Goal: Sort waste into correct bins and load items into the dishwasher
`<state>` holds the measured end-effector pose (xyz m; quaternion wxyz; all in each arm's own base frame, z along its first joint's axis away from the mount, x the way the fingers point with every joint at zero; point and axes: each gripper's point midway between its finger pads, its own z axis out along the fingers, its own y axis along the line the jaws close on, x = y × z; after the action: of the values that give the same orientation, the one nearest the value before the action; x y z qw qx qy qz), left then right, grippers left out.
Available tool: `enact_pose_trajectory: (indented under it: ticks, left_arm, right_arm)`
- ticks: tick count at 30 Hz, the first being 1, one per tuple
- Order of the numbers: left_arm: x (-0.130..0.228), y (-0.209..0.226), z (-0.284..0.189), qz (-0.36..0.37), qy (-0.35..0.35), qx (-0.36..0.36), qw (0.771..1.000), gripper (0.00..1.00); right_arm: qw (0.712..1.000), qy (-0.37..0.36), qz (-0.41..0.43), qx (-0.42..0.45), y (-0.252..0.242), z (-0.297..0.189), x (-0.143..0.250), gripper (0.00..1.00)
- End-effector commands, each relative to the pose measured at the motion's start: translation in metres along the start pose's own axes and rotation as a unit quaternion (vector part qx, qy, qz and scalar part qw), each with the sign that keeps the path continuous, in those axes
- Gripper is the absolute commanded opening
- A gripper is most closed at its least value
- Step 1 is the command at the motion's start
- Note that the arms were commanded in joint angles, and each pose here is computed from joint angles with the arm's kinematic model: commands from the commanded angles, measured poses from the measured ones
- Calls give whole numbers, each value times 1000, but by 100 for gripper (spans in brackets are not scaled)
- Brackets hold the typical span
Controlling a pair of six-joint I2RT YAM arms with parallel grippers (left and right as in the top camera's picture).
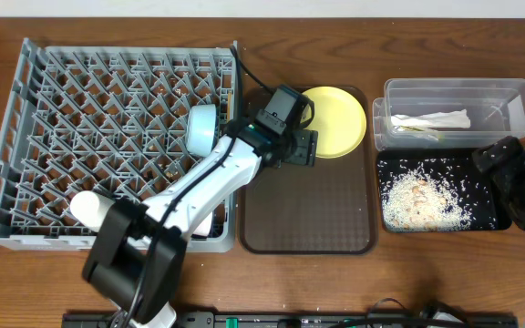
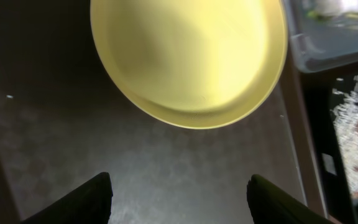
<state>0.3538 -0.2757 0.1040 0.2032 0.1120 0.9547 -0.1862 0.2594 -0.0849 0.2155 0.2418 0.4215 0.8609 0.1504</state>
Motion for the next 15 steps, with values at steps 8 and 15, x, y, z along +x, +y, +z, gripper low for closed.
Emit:
enact_pose_trajectory:
  ticks: [8,15]
  left_arm:
    - [-18,5,-104,21,-88,-42,995,75]
    - [-24,-3,-144,25,-131,-23,991,75]
  right_arm:
    - [992,46,-24,-114,62,4,21,89]
    - [978,127,-160,-36,96,46,104,70]
